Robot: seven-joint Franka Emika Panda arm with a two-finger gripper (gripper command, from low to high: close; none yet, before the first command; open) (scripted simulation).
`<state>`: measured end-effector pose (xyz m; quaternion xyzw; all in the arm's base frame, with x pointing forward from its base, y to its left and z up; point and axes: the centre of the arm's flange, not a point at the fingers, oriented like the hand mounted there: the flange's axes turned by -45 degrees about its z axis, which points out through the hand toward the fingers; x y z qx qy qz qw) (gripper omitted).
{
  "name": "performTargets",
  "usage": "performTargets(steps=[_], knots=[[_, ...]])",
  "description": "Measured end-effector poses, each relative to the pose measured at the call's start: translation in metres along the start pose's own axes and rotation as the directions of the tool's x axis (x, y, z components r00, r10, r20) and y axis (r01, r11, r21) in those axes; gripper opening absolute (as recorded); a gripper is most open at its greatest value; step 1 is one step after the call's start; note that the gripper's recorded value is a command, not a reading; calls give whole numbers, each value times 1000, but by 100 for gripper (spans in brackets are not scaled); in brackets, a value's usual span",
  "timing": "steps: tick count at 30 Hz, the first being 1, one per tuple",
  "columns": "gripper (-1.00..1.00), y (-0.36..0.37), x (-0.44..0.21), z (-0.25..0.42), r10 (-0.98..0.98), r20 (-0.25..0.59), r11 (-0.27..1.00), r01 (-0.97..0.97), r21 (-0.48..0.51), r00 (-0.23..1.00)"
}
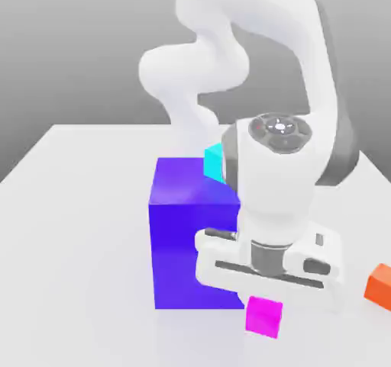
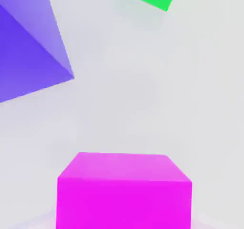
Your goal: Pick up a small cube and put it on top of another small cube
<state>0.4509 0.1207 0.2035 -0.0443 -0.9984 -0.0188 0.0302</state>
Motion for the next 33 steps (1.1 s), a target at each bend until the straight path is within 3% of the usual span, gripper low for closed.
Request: performTargets(steps=[6, 14, 24, 32, 33], knots=[[-100, 38, 56, -13, -468, 2, 884, 468, 7, 884], [-100, 64, 132, -30, -904, -3, 425, 902, 73, 427], [-100, 45, 134, 2, -922, -40, 380, 919, 109, 386], [-100, 48, 137, 34, -925, -20, 377, 923, 82, 380], [100, 48, 137, 37, -925, -14, 377, 923, 77, 380]])
